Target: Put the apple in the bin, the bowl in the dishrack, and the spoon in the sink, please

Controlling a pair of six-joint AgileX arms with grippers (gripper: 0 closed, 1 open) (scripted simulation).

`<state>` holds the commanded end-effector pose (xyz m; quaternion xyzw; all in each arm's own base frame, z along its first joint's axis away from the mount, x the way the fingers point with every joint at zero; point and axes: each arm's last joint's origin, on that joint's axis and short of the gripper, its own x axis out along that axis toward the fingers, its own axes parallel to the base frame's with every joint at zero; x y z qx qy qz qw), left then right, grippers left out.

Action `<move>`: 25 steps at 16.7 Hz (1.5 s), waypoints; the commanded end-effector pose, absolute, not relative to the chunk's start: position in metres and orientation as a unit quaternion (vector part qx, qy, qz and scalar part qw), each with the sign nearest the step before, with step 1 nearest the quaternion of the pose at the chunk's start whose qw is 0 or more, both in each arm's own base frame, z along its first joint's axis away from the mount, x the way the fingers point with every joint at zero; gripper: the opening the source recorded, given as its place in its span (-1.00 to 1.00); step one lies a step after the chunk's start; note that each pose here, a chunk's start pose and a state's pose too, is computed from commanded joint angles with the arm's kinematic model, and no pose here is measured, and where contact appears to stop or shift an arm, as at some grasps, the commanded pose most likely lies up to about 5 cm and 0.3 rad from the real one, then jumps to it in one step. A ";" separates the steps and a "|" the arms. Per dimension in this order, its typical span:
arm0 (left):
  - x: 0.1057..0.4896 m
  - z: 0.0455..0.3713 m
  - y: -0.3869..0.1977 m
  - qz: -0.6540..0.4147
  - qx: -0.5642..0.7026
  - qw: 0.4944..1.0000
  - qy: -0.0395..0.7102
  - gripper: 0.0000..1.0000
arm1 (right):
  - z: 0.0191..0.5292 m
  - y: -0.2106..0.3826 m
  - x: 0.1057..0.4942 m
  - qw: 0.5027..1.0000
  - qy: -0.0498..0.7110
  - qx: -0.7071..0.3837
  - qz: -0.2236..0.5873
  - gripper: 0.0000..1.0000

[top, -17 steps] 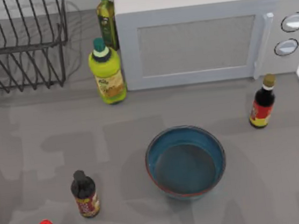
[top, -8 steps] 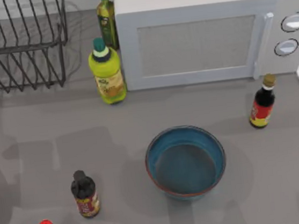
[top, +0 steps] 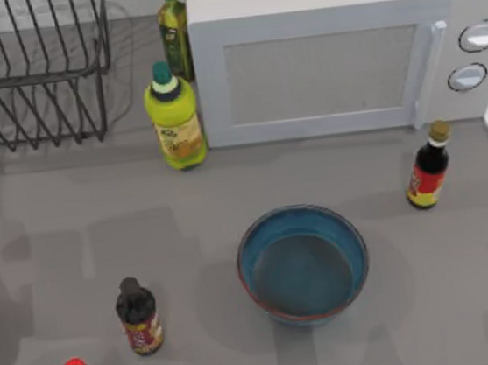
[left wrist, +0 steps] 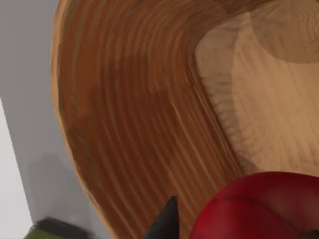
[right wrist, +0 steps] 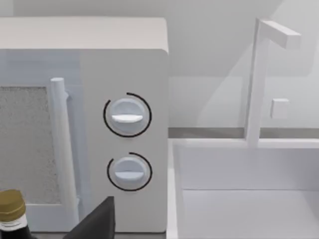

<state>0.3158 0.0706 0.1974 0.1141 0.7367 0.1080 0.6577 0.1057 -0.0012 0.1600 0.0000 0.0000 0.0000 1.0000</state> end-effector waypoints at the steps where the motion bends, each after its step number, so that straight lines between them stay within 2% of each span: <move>1: 0.316 0.197 0.071 0.108 0.114 0.658 0.737 -0.40 | 0.160 -0.001 0.106 1.000 0.000 0.000 0.000 1.00; 10: 0.316 0.197 0.071 0.108 0.114 0.658 0.737 0.96 | 0.160 -0.001 0.106 1.000 0.000 0.000 0.000 1.00; 21: 0.315 0.198 0.069 0.108 0.114 0.661 0.734 1.00 | 0.160 -0.001 0.106 1.000 0.000 0.000 0.000 1.00; 25: 0.296 0.207 0.059 0.111 0.104 0.706 0.692 1.00 | 0.160 -0.001 0.106 1.000 0.000 0.000 0.000 1.00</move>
